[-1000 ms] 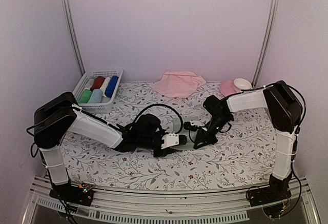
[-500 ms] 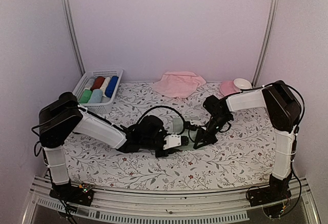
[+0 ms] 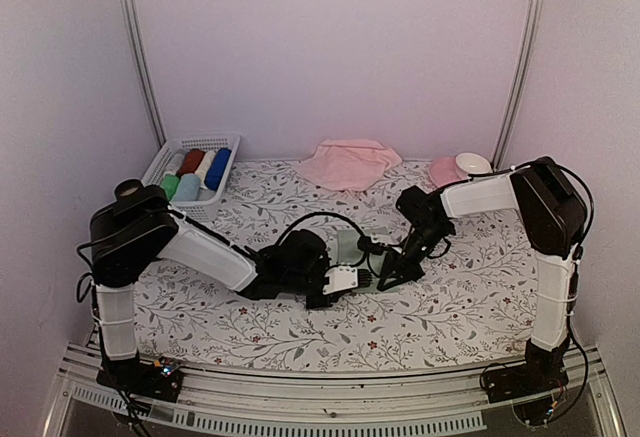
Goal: Roll the towels
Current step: Roll the towel at the center of the board.
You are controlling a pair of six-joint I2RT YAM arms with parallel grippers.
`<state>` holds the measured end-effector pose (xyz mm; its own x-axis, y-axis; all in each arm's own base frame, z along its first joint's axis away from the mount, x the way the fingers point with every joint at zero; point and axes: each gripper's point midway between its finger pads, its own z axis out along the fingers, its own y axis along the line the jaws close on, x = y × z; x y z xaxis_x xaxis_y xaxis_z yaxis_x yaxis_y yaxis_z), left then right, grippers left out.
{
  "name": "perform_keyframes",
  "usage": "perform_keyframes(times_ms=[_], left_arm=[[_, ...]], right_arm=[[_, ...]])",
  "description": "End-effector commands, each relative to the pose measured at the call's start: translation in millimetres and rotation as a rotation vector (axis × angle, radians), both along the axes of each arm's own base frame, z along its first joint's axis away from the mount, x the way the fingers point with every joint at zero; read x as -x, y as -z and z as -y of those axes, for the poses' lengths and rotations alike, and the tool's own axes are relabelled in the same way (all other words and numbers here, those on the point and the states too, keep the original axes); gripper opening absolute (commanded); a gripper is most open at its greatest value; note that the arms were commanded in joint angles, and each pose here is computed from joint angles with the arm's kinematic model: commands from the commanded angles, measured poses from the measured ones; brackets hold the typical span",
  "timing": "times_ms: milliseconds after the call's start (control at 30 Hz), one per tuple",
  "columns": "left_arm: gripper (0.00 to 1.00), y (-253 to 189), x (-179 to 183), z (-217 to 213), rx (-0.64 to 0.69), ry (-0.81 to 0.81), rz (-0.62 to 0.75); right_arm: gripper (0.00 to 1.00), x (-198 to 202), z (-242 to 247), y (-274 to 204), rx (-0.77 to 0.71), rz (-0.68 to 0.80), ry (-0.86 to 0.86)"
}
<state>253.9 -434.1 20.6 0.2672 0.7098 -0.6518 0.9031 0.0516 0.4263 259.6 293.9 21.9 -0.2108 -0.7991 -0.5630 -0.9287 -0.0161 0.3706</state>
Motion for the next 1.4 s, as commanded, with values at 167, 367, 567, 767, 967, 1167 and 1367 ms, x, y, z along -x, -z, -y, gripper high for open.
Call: perform_keyframes(times_ms=[167,367,567,767,967,1167,1367], left_arm=[[0.00,23,9,-3,-0.097,0.025,-0.048],[0.00,31,15,-6,-0.130,0.045,-0.172],[0.00,24,8,-5,-0.088,0.028,-0.311],[0.00,20,1,-6,-0.047,0.014,-0.472],[0.00,20,-5,-10,-0.029,-0.006,-0.566],[0.00,26,-7,-10,-0.043,-0.013,-0.605],[0.00,27,-7,-12,-0.040,-0.010,-0.632]], right_arm=[[0.20,-9,7,-7,0.000,0.013,0.025],[0.39,-20,15,-48,-0.072,0.188,0.031],[0.48,-8,26,-69,-0.131,0.366,-0.021],[0.52,19,27,-66,-0.156,0.466,-0.166],[0.52,20,15,-41,-0.088,0.502,-0.198],[0.52,15,6,-28,-0.055,0.486,-0.163],[0.52,8,6,-20,-0.021,0.502,-0.139]])
